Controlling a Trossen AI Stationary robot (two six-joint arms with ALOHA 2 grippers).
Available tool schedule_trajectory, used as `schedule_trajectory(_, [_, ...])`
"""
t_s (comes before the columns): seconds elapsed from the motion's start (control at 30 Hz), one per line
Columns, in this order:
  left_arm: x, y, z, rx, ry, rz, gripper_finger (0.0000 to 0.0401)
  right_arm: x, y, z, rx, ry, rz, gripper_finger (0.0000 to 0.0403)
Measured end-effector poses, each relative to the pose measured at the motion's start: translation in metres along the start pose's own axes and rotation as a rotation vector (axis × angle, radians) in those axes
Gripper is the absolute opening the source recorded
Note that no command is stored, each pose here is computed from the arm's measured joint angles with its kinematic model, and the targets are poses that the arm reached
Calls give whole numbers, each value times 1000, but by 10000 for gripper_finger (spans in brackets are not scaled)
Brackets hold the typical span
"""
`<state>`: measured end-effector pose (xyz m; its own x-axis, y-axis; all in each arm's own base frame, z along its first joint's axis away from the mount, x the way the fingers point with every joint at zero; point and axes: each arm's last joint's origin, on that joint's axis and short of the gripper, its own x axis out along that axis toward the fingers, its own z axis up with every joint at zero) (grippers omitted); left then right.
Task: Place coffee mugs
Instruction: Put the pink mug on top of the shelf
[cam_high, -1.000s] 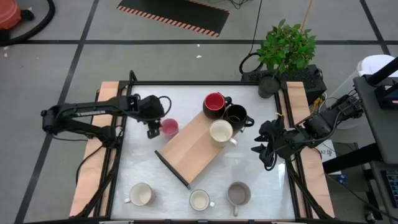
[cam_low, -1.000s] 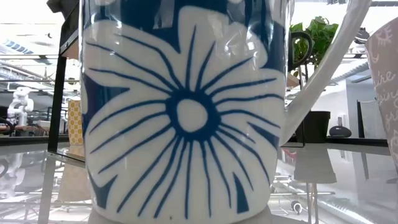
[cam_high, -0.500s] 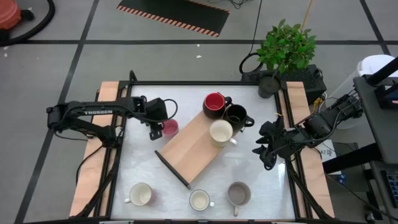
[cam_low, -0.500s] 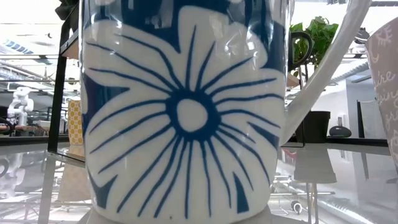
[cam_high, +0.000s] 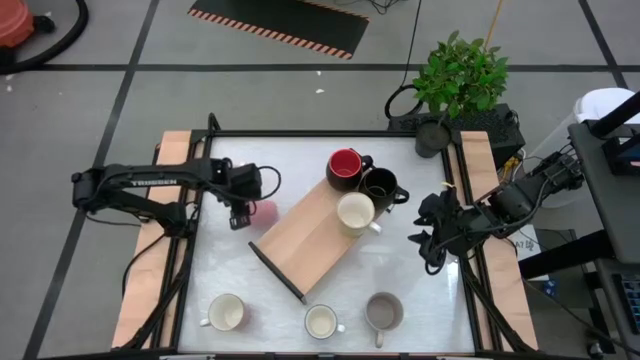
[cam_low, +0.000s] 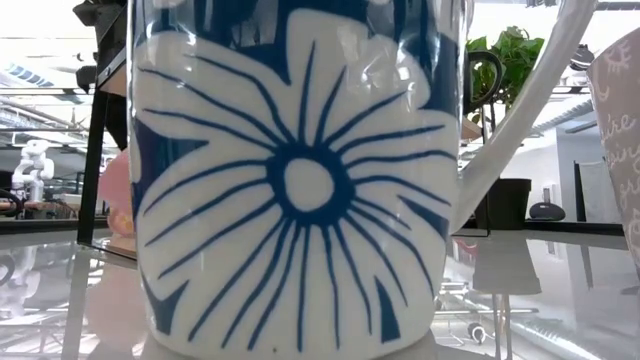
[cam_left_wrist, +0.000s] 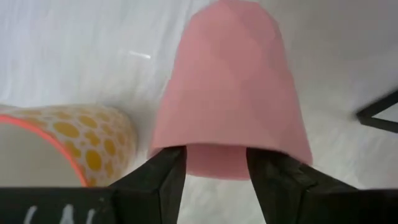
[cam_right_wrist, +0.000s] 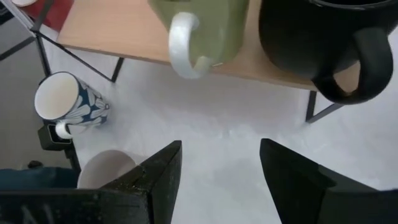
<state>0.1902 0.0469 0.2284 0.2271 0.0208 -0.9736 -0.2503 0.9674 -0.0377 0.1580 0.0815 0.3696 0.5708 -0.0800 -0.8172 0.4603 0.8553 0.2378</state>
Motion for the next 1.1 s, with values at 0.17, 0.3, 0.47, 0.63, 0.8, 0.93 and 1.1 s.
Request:
schedule_trajectory(0.17, [0,-6,0,9,-5,12,172,0,-1,0,-4,2,-5,203])
schedule_trajectory(0.3, [0,-6,1,4,-16,10,172,0,-1,-1,-6,6,-11,203])
schedule_trajectory(0.47, [-1,-7,4,4,-43,9,172,0,-1,-1,-6,5,-10,203])
schedule_trajectory(0.63, [-3,-11,11,6,-109,1,172,0,-1,-1,-6,5,-10,203])
schedule_trajectory(0.8, [-3,-16,12,29,-126,-8,172,0,-1,-1,-10,5,-10,203])
schedule_trajectory(0.93, [-6,-17,14,8,-137,16,172,0,-1,-1,-8,5,-11,203])
schedule_trajectory(1.1, [-28,-17,34,-17,-302,66,172,0,-1,-1,-2,5,-10,203])
